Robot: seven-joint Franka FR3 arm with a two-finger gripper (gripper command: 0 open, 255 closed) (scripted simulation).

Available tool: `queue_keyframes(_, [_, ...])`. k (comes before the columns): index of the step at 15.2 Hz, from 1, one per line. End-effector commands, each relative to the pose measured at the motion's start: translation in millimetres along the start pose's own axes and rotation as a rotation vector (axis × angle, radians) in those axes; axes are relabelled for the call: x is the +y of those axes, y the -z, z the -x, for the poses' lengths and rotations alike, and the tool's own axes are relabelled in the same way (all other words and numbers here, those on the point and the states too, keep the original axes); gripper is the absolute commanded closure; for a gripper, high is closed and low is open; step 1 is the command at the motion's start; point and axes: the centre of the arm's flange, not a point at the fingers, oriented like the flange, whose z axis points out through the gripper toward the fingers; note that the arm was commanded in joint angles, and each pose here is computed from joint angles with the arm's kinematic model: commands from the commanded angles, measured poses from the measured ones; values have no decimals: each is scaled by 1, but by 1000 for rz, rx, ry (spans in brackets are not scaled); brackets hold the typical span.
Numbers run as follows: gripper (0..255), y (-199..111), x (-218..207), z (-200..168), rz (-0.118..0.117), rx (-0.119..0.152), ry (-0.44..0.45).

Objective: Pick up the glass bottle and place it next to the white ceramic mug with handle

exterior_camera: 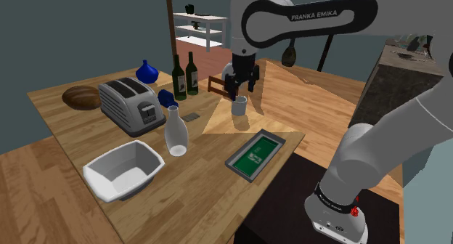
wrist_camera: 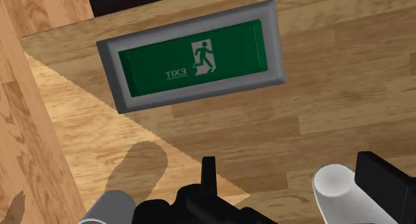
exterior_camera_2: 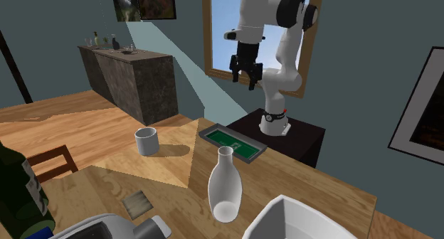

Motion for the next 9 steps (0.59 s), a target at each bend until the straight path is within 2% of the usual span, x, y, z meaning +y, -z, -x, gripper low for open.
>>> queue_keyframes(1, [0,-7,-16,-17,-9,3,-8])
queue_keyframes(9, [0,-38,-79,-90,-42,14,-35])
